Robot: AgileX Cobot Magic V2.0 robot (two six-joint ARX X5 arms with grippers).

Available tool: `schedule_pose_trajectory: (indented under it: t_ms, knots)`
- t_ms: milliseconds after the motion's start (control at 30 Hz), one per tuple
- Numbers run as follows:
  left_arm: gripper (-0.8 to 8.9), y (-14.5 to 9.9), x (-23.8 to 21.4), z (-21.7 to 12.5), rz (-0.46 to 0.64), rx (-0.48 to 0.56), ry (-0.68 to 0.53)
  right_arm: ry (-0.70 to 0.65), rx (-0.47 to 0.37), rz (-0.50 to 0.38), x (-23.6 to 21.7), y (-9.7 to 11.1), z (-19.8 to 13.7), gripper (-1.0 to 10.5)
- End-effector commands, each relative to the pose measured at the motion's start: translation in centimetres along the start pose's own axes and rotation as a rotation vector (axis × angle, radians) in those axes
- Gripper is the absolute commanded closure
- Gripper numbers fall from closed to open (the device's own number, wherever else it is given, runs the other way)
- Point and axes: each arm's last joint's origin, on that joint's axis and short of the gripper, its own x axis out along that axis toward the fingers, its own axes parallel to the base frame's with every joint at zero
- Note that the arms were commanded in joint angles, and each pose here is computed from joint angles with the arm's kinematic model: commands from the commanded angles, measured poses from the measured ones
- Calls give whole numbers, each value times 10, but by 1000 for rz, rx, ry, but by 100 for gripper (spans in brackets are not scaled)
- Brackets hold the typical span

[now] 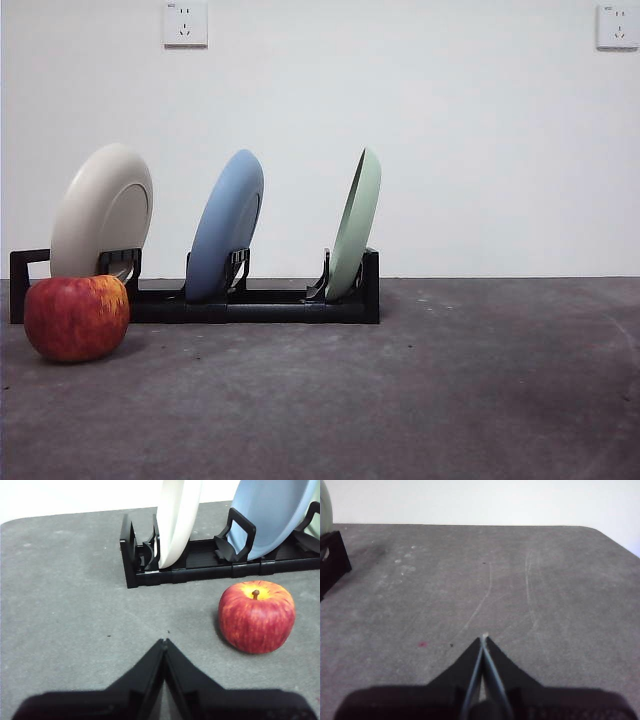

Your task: Take the blue plate from the plate rack,put the plate on the table,take the apple from the table,put the apple in the plate

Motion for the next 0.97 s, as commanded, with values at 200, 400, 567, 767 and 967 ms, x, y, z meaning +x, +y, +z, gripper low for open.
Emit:
schedule_pose_trajectory:
  t_ms: [200, 400, 567, 767, 967]
  knots:
    - [817, 0, 1, -2, -9, -34, 4, -15, 277, -1, -1, 0, 4, 955]
    - [820, 0, -11, 29, -42, -258, -65, -141, 402, 18, -18, -2, 45, 955]
    - [820, 1, -25, 72, -40, -304, -139, -222, 444, 37, -39, -4, 89, 955]
    - [820, 3, -29, 122, -37, -338, -30, -86, 442, 13, -52, -7, 133, 955]
    - [818, 6, -25, 170, -16, -350, 139, 118, 367, -18, -53, -8, 165, 947]
